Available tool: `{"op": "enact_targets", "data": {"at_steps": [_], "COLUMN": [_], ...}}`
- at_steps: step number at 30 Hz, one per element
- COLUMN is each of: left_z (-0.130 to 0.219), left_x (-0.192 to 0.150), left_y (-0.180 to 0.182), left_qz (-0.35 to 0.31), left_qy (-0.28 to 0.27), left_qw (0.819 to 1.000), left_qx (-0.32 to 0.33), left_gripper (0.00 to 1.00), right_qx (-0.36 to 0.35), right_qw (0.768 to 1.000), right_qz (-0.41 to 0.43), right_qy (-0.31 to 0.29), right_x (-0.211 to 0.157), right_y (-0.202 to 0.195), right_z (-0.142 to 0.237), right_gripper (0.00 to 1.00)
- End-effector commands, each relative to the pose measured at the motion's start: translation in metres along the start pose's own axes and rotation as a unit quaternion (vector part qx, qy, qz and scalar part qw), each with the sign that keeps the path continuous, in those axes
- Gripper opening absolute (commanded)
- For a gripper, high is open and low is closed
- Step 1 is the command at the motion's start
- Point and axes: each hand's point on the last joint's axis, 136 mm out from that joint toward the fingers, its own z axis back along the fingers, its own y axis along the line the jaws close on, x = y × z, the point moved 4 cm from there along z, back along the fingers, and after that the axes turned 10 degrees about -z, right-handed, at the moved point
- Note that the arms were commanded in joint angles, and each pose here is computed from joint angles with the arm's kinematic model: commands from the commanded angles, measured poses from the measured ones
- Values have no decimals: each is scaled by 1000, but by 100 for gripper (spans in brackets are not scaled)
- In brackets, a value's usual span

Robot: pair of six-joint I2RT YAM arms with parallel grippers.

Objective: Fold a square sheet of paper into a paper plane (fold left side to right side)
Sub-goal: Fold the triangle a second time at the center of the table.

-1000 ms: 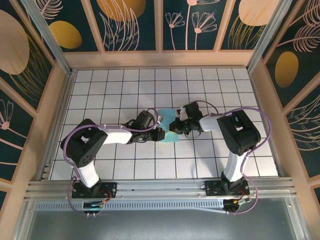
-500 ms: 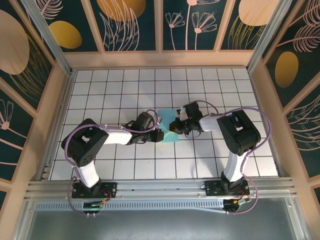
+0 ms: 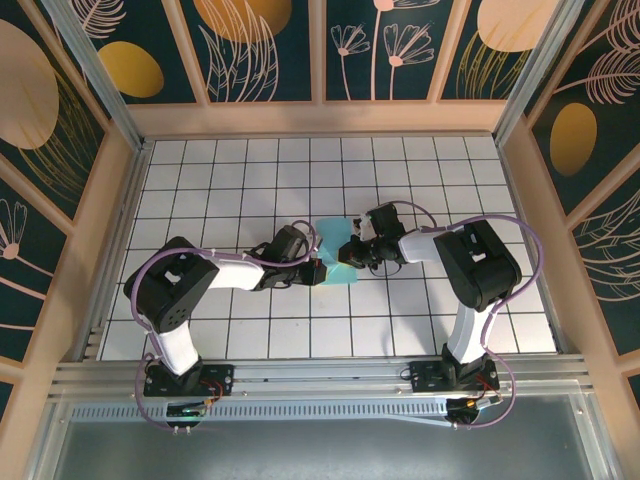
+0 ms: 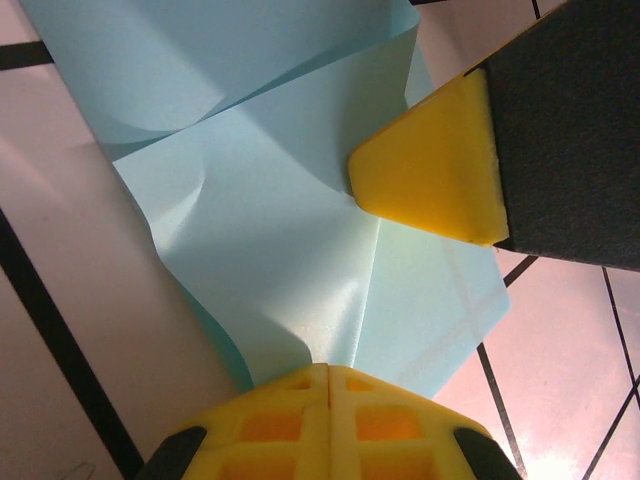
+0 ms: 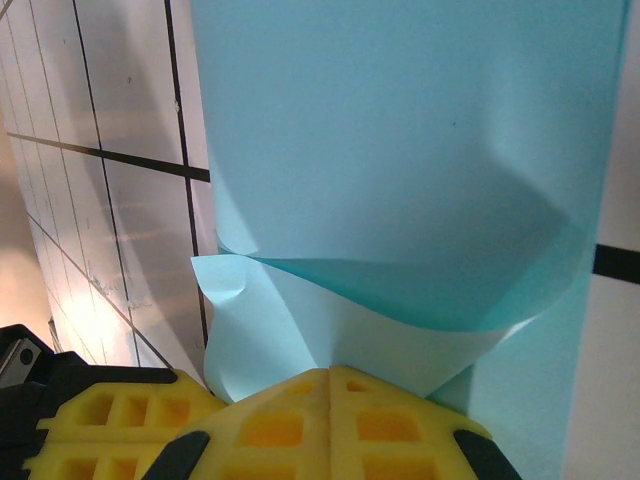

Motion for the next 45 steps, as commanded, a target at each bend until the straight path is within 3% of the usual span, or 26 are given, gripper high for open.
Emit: {"op": "enact_targets", "data": {"at_steps": [1, 13, 23, 34, 45], "left_z": [-4, -6, -5, -6, -8], "left_x": [-16, -19, -19, -22, -28], "left_y": [12, 13, 14, 16, 22], "left_qz": [-1, -2, -5, 0, 6], "left_qy": [20, 24, 28, 34, 43], "left_qw": [999, 999, 999, 999, 998], "left_qx": [26, 25, 29, 37, 47], "left_gripper": [0, 0, 0, 0, 0], "right_qx": [-18, 28, 27, -40, -58], "right_qw": [1000, 998, 999, 999, 997], "right_qz": [5, 49, 39, 35, 41], "right_qy": [13, -10, 15, 7, -5], "right_x": [-8, -5, -26, -21, -8], "right_y": [-6, 34, 28, 1, -2], "right_z": [-3, 14, -8, -16, -16], "right_gripper": [0, 0, 0, 0, 0]}}
